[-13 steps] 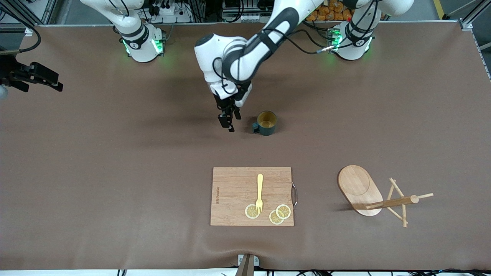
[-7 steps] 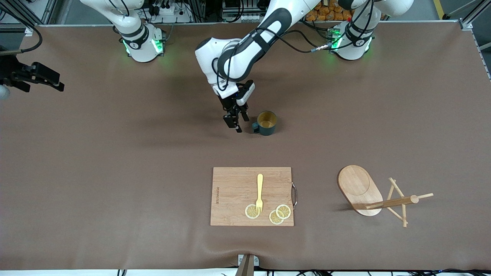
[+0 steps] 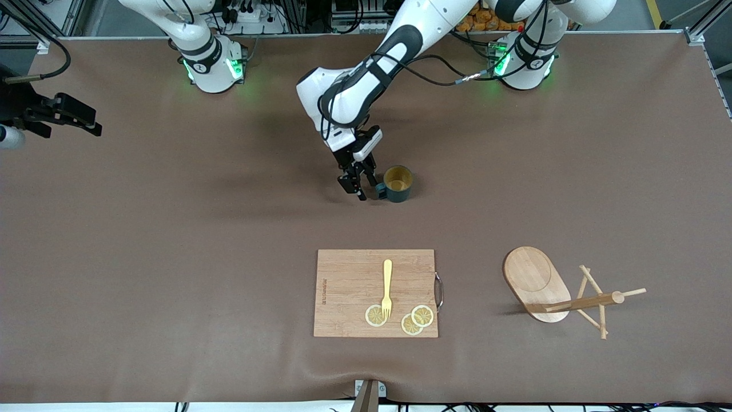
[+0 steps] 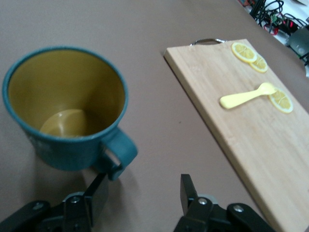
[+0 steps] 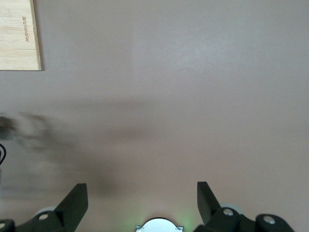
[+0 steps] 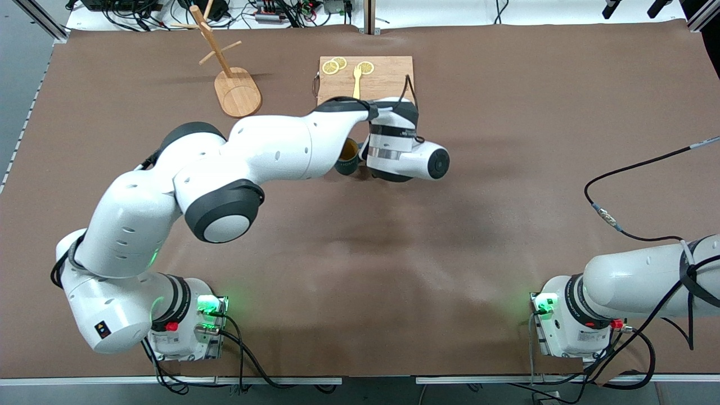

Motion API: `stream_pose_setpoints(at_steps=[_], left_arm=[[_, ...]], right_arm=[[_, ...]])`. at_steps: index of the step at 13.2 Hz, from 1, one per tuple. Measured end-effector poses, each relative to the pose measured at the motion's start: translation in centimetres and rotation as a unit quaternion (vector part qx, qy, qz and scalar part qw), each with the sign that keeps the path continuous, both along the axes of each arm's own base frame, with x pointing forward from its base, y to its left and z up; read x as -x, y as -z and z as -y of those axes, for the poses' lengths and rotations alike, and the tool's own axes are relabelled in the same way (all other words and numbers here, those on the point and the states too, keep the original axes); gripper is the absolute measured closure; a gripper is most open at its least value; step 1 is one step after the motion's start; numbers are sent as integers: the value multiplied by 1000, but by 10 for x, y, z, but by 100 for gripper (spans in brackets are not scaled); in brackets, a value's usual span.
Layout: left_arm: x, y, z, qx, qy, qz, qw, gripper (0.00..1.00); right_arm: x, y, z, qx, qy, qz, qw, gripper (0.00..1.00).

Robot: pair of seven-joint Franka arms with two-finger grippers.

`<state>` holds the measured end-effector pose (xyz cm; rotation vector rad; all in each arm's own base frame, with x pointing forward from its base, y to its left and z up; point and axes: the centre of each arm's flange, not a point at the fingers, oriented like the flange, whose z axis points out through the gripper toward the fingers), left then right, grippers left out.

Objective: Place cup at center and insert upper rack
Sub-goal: 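Close the left gripper on the teal mug rim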

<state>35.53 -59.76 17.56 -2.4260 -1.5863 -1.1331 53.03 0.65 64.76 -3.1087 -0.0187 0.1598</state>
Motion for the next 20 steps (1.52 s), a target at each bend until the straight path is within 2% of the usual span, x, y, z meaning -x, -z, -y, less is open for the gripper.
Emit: stream_pose_setpoints(at_steps=[2, 5, 7, 15, 20], left_arm=[[10, 8, 4, -5, 9, -2, 1000, 37], [19, 10, 9, -8, 18, -1, 1000, 36], [21, 10, 10, -17, 33, 12, 999, 36], [39, 11, 17, -80, 90, 52, 991, 39], [49, 22, 11, -134, 104, 47, 984, 40]], right_arm=[[0, 0, 0, 0, 0, 0, 1000, 0], [0, 0, 0, 0, 0, 0, 1000, 0], [0, 0, 0, 0, 0, 0, 1000, 0], [0, 0, 2, 0, 2, 0, 1000, 0], [0, -3, 15, 1, 14, 3, 1000, 0]])
